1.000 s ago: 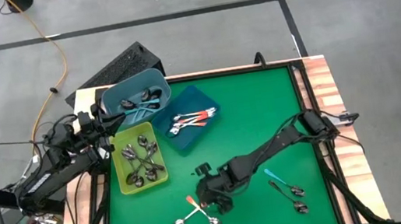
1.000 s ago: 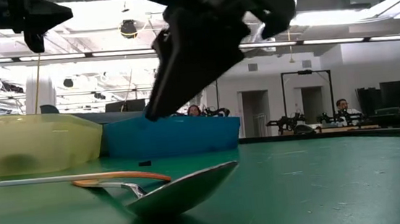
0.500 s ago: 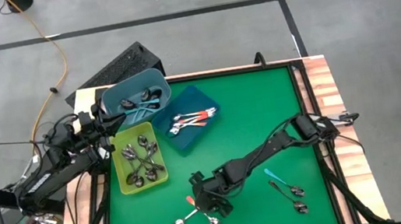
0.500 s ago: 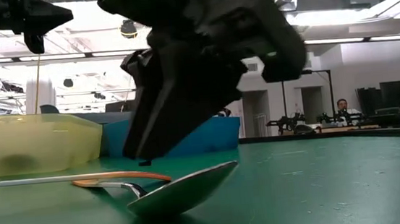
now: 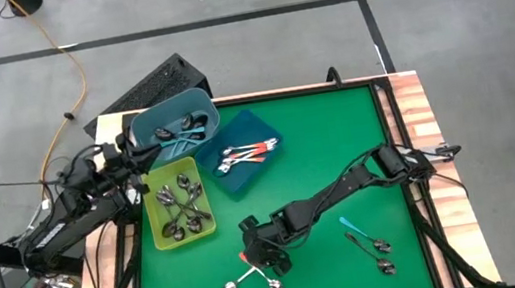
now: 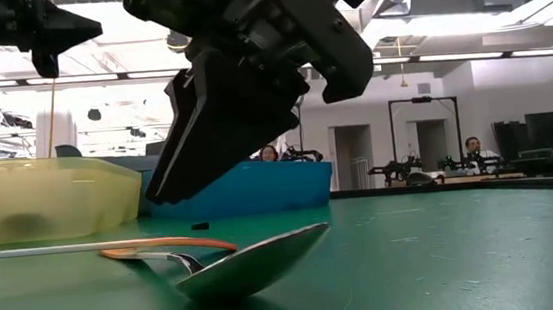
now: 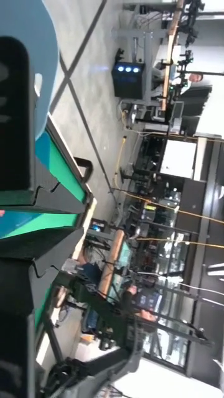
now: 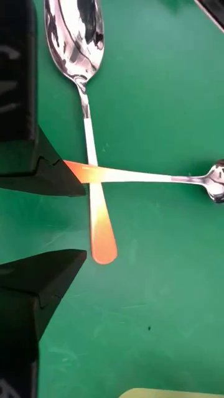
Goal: Sort silverware by color (type)
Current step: Put the orange spoon into the blue bin
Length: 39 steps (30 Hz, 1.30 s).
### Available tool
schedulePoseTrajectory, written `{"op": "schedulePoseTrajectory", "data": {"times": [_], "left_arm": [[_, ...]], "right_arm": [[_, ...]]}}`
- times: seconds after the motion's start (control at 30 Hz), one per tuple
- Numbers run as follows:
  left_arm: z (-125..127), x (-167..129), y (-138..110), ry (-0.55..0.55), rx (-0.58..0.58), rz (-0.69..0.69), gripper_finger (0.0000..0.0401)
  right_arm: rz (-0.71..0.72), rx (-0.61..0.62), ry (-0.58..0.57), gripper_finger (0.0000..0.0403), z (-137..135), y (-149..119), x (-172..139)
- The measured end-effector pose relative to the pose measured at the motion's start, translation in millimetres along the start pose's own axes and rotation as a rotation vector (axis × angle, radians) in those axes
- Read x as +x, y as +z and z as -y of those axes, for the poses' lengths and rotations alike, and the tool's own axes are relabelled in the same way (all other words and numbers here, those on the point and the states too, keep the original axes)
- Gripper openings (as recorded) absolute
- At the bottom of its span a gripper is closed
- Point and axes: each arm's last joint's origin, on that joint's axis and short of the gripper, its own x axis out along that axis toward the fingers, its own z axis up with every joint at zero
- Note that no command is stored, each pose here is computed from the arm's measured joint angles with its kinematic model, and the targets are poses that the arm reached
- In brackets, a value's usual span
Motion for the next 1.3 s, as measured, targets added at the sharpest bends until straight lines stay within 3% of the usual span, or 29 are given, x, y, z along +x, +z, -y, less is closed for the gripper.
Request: {"op": "schedulePoseTrajectory", "data": {"times": [0.4,0.7,0.9,1.1,1.3], "left_arm": [[-0.8,0.0,-3.2,0.009,0.015,-0.033,0.0029],[-1.7,0.0,-3.1,0.038,-0.033,-0.026,0.0029],[-2.5,-0.1,-2.9,0.068,-0.031,-0.019,0.0029],[-2.6,-0.1,-2.8,0.071,-0.035,-0.018,0.0029],[-3.2,-0.1,-2.7,0.092,-0.035,-0.012,0.0029]], "right_arm": [[-0.012,0.008,-0.003,0.0159,3.9,-2.2,-0.2],[0.001,-0.003,0.014,0.0162,-11.1,2.4,0.4],[0.068,-0.035,-0.047,0.0175,-15.1,11.2,0.3],[0.224,-0.044,-0.145,0.0186,-4.6,26.1,-2.9],[0.197,-0.068,-0.09,0.0184,-19.6,21.2,8.4]]}}
